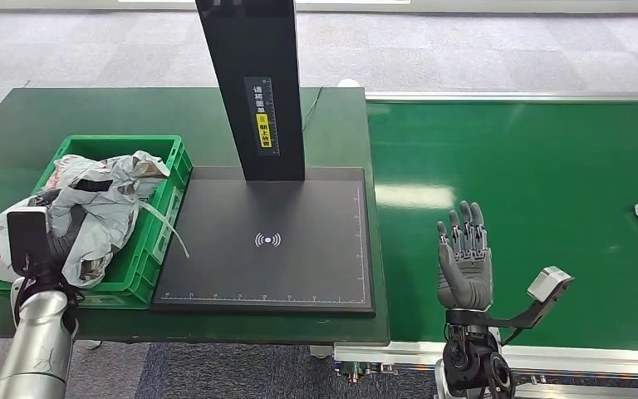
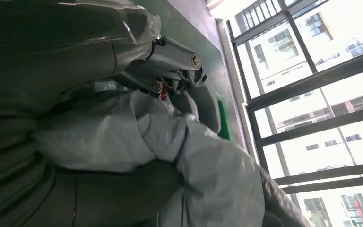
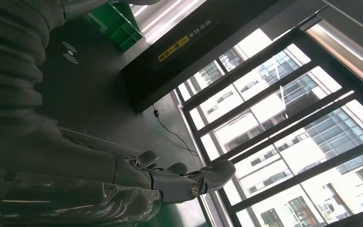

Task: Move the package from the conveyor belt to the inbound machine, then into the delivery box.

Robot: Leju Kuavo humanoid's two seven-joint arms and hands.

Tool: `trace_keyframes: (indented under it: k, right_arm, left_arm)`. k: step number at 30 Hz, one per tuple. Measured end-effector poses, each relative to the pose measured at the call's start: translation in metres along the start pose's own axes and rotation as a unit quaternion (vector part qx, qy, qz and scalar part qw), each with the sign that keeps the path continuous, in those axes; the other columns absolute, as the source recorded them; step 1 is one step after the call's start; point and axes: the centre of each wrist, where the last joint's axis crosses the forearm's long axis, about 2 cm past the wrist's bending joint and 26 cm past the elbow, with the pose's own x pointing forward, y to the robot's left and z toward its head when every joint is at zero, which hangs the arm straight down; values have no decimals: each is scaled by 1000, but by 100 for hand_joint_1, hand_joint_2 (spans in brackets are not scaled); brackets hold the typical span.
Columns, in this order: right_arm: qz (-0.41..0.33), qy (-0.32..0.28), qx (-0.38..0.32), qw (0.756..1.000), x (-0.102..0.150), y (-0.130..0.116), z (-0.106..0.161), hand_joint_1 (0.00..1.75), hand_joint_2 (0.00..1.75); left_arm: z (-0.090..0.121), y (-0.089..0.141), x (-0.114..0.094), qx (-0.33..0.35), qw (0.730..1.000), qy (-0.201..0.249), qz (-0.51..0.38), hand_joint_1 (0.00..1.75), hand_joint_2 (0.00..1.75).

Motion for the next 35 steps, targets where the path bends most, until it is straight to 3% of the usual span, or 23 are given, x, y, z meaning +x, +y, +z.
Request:
trace_keyframes:
  k: [4,11,24,29,33,34,35]
  right_arm:
    - [2,2,-4,1000,0,-1,-1,0,175]
    - [3,3,-9,1000,0,-4,0,0,175]
    - [31,-9,-13,999,4,-11,20,0,175]
    - [69,-15,21,997,7,-10,24,0,175]
    - [135,-5,65,989,5,-5,30,0,175]
    - [157,0,74,985,4,-4,31,0,131]
    - [169,3,79,982,4,-3,31,0,116]
  left_arm:
    - [6,0,4,3,1000,-19,14,0,175]
    - [33,-10,34,15,992,-102,73,0,175]
    - [120,-32,89,20,954,-252,164,0,175]
    - [147,-39,101,-31,944,-267,191,0,175]
    - [176,-58,102,-111,951,-226,177,0,175]
    - [181,-63,101,-127,955,-209,166,0,175]
    - [184,-65,101,-135,957,-200,159,0,175]
